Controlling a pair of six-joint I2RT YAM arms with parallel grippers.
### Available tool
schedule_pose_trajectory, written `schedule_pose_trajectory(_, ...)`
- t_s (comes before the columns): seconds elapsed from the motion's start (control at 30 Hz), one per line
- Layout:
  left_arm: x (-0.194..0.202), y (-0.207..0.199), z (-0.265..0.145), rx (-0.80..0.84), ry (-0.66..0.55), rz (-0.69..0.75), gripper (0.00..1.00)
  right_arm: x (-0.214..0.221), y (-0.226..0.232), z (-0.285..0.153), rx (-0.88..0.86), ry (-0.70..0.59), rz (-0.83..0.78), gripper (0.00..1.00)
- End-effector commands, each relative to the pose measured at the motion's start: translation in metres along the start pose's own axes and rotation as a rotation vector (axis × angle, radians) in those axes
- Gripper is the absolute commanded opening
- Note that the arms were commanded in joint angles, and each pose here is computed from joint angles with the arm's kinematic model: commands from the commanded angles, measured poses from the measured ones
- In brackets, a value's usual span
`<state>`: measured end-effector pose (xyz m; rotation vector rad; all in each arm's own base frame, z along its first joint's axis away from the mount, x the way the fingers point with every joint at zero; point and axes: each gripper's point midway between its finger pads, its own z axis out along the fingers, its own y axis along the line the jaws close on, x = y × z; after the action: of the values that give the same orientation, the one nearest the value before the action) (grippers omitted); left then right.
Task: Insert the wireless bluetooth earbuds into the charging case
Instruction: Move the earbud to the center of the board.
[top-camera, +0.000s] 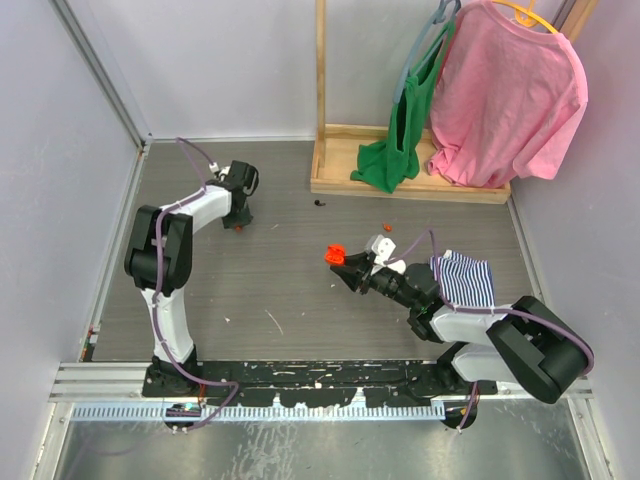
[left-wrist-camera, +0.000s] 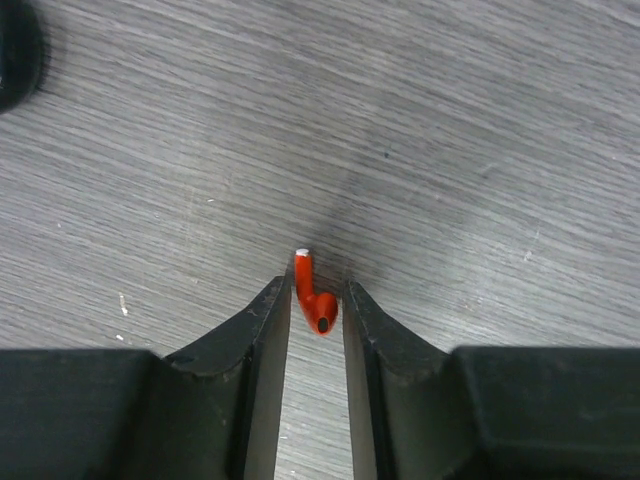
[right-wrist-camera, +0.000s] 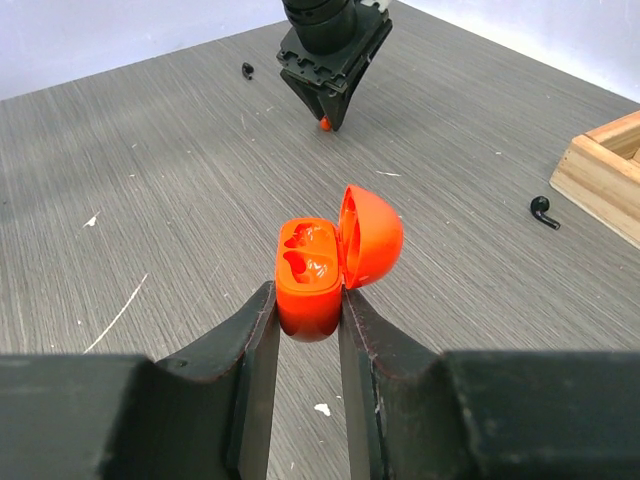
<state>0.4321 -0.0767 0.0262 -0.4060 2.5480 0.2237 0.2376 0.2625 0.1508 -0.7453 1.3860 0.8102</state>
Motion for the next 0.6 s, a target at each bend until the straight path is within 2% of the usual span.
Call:
schedule_pose_trajectory(0.0, 0.007, -0.006, 0.001, 0.038, 0.056, 0.023, 0.28, -0.020, -0.002, 0.008, 0.007, -0.059, -0.039, 0.01)
schedule_pose_trajectory(0.1, 0.018, -0.011, -0.001, 0.083, 0.103, 0.057, 0.21, -0.019, -0.003, 0.008, 0.011, -0.055, -0.041, 0.01)
schedule_pose_trajectory(0.3, 0.040, -0.023, -0.016, 0.174, 0.149, 0.146, 0.17, -0.019, -0.004, 0.008, 0.016, -0.053, -0.041, 0.01)
schedule_pose_trajectory(0.57, 0.077, -0.054, -0.051, 0.295, 0.173, 0.416, 0.16, -0.020, -0.007, 0.007, 0.035, -0.055, -0.043, 0.01)
